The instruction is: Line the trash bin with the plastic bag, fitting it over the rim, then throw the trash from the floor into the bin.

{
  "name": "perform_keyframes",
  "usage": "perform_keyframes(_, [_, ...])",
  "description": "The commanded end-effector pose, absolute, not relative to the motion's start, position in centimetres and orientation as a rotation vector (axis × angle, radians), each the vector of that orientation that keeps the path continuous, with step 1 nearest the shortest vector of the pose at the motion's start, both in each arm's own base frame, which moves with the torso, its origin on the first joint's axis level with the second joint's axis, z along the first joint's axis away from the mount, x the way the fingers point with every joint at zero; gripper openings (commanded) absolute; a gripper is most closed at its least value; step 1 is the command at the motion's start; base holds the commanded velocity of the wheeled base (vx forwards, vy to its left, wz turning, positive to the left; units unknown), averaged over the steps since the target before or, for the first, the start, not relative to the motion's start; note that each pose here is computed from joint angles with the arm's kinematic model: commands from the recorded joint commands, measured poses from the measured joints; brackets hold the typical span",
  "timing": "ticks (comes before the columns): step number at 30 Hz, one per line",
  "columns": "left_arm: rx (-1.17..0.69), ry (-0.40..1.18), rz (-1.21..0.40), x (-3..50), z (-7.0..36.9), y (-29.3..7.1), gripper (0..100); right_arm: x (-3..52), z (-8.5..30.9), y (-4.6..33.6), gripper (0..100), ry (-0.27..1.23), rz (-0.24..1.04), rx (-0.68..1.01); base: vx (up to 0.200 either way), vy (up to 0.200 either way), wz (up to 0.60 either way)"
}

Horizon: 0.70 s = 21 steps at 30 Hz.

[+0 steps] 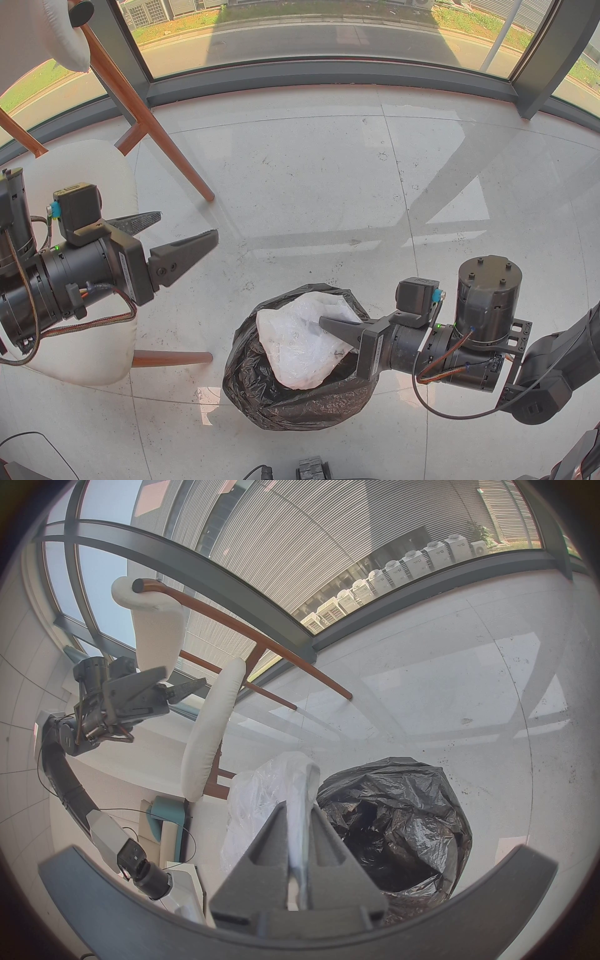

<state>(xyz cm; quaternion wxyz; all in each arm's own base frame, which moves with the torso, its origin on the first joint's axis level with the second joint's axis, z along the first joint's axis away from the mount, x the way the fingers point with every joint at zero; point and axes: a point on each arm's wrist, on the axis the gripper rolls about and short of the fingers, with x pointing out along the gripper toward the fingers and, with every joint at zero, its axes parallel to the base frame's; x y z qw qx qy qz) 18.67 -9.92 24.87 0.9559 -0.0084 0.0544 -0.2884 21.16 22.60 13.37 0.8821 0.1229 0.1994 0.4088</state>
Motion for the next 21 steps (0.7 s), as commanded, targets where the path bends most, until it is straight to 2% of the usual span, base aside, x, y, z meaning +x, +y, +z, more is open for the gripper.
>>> perform_keyframes(1, [-0.018, 0.112, -0.662, 18.1, 24.2, -10.3, 100, 21.1, 12.6, 22.4, 0, 0.44, 0.841, 0.244, 0.0, 0.0, 0.0])
perform_keyframes(9, [-0.02, 0.099, -0.688, 18.0, 23.9, -10.3, 100, 21.2, 12.3, 22.5, 0, 0.446, 0.843, 0.226, 0.0, 0.0, 0.0])
perform_keyframes(10, [-0.02, 0.099, -0.687, 17.9, 23.9, -10.3, 100, 21.2, 12.3, 22.5, 100, 0.446, 0.843, 0.226, 0.0, 0.0, 0.0])
perform_keyframes(21, [-0.018, 0.114, -0.676, 17.8, 23.4, -10.1, 100, 20.2, 12.3, 21.9, 100, 0.45, 0.849, 0.214, 0.0, 0.0, 0.0])
